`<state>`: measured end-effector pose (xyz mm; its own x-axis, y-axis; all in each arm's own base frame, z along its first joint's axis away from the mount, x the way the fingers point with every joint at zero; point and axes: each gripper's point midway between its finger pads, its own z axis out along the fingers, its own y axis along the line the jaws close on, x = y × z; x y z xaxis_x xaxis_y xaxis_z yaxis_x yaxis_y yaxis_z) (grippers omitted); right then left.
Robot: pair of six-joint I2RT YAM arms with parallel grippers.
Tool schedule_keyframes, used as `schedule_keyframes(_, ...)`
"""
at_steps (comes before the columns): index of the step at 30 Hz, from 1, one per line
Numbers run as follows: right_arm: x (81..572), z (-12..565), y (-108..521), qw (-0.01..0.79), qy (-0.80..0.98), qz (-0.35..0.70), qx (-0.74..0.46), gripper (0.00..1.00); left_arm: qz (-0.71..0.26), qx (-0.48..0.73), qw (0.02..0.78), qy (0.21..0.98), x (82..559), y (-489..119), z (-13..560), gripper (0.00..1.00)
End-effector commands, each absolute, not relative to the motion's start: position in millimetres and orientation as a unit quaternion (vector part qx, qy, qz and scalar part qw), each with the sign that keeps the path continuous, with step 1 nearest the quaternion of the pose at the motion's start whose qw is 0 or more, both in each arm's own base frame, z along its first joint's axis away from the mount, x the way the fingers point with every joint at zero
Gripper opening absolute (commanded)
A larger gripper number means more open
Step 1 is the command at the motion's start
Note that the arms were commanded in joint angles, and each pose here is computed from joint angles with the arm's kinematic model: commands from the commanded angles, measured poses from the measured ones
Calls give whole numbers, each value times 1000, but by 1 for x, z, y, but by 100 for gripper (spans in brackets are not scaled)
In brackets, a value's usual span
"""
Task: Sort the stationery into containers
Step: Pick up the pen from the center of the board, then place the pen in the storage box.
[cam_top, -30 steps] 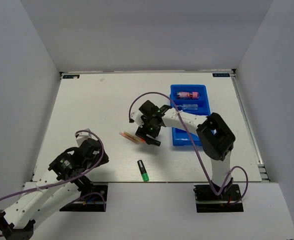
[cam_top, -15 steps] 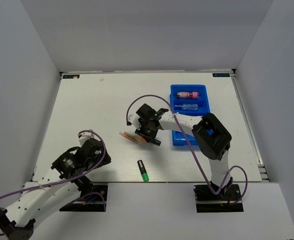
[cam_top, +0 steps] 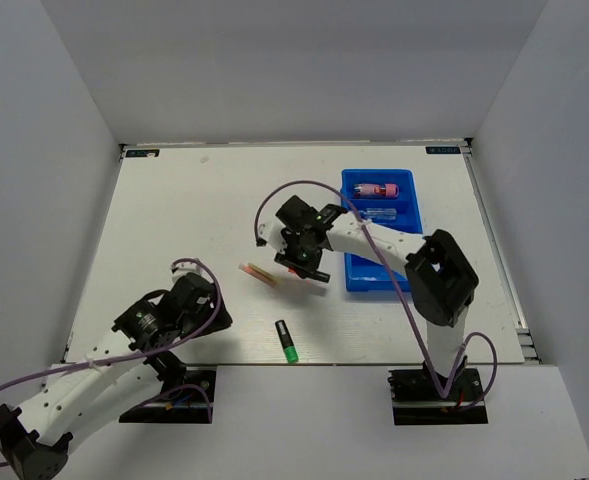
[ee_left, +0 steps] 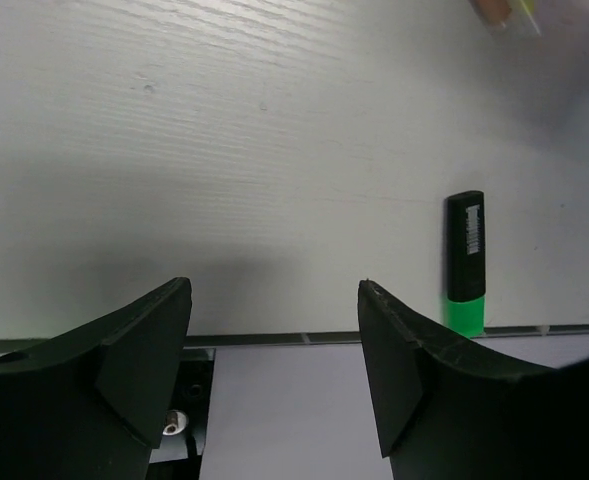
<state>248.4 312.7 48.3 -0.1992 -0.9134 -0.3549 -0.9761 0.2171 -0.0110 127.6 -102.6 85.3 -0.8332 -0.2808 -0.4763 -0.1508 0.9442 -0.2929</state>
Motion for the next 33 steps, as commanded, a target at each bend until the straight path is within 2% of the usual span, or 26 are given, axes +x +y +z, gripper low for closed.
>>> schedule_keyframes(1,267,149,329,247,729,121,-627,0,-169,-70,262,948,131,-125,90,77)
schedule_keyframes(6,266,194,314,285,710,101,-636,0,-202,-17,225,953,130,-152,85,70)
schedule_keyframes(9,291,201,287,321,708,7,-629,0,-198,14,210,957,128,-164,84,69)
schedule_keyframes(10,306,203,263,324,719,-56,-612,0,-200,20,214,956,131,-169,90,69)
schedule_keyframes(11,314,213,259,346,711,-73,-607,0,-197,26,211,957,130,-171,90,69)
schedule_keyframes(12,318,199,239,329,717,-101,-606,0,-185,39,208,960,131,-175,88,69)
schedule_keyframes(14,331,212,213,349,721,-120,-586,0,-181,47,209,960,134,-180,89,69)
schedule_keyframes(22,340,184,144,322,736,-108,-585,0,-178,64,199,962,136,-196,82,69)
schedule_keyframes(27,328,146,142,292,698,-28,-654,0,-176,70,194,962,137,-202,80,70)
schedule_keyframes(33,332,122,142,308,633,8,-711,0,-166,80,186,965,136,-210,78,73)
